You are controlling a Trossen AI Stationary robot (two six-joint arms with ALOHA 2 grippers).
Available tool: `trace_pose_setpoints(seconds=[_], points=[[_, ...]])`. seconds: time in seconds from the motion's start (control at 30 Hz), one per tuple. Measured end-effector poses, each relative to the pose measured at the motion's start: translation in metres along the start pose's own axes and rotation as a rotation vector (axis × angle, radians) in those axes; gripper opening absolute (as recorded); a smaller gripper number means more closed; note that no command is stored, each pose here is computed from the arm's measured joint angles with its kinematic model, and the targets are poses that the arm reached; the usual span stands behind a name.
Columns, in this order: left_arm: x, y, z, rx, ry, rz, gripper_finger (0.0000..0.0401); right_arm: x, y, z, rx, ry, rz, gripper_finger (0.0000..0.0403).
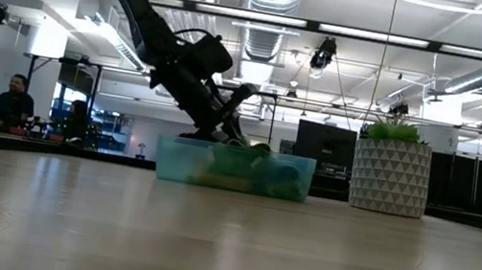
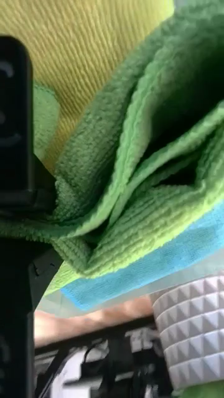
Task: Fold microfiber towels
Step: Put the green microfiber cloth into the blue bin
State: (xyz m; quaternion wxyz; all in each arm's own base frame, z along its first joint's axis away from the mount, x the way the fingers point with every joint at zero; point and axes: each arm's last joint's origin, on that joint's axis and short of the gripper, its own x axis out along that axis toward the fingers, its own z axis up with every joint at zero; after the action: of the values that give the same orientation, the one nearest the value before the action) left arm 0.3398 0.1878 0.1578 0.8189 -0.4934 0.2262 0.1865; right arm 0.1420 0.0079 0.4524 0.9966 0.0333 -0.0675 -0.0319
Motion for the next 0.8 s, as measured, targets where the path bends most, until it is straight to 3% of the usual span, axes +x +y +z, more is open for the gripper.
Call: trace_pose_setpoints(seconds=[0.27, 0.47, 0.6, 0.8], points=[[-0.026, -0.021, 0.012, 0.056, -0.009, 0.148, 0.0024, 0.003, 0.000, -0.002, -0.001, 0.013, 0.003, 0.0068], [-0.033, -0.024, 0.015, 0.135, 0.083, 0.279, 0.0036, 0.009, 0.001, -0.005, -0.007, 0.029, 0.002, 0.0068], [-0.031, -0.018, 0.010, 0.144, 0.104, 0.325, 0.0082, 0.012, 0.002, -0.006, -0.010, 0.032, 0.020, 0.0068], [-0.034, -0.012, 0.008, 0.180, 0.104, 0.417, 0.0197, 0.014, 0.003, -0.007, 0.009, 0.042, 0.037, 0.0068]])
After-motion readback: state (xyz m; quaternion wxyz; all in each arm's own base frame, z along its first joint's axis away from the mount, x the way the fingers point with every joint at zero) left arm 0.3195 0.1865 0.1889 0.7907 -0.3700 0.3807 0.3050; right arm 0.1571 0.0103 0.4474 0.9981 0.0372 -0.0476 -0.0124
